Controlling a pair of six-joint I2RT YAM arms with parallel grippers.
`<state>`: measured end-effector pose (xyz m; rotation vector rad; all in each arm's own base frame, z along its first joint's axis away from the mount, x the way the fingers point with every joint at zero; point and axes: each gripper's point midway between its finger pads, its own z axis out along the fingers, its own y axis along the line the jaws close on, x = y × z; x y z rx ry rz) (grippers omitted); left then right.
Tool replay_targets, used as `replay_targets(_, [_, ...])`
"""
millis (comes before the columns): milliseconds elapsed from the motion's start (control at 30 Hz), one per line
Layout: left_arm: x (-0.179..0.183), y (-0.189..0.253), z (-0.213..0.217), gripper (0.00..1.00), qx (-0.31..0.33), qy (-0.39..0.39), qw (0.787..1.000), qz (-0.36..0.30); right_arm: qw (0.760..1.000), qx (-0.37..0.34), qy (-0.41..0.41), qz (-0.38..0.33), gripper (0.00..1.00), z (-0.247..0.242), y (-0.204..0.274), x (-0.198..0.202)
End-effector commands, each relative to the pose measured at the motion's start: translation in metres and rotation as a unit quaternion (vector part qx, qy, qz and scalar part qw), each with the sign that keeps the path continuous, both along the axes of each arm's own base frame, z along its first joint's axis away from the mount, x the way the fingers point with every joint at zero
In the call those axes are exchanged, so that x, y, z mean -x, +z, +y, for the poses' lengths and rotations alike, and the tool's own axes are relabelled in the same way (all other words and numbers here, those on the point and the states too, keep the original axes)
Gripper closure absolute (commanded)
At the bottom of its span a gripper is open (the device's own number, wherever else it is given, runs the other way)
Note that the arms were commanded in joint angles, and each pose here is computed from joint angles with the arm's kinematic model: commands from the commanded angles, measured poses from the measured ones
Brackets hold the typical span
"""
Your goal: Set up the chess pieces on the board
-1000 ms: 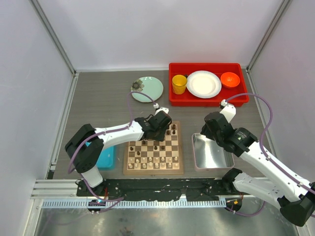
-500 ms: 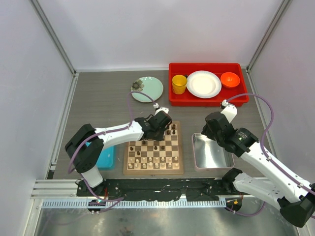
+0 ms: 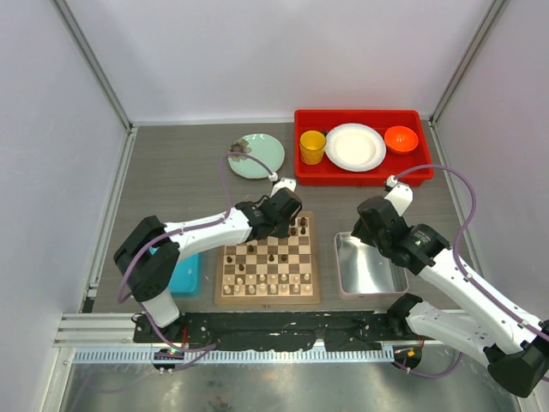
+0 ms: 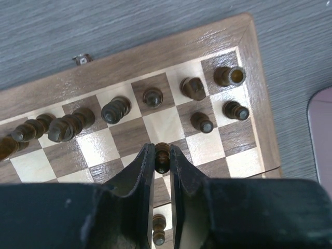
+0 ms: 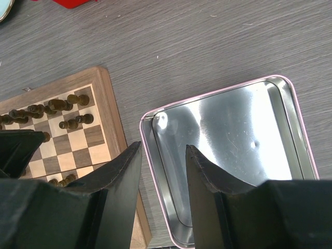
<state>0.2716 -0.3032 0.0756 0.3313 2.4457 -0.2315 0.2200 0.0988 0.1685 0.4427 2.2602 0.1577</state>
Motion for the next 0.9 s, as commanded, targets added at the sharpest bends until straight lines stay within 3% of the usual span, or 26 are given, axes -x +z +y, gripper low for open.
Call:
replay_targets(0, [-0.019,0.016,-0.017,0.82,0.025,0.010,0.999,-0.036,1.000,-0.008,-0.008,-0.018,0.55,-0.003,0.008,-0.002])
replay_targets(867, [-0.024,-0.002,-0.022,0.76,0.006,0.007,0.999,-0.031,1.000,-0.005,-0.010,-0.017,0.55,-0.007,0.009,0.000])
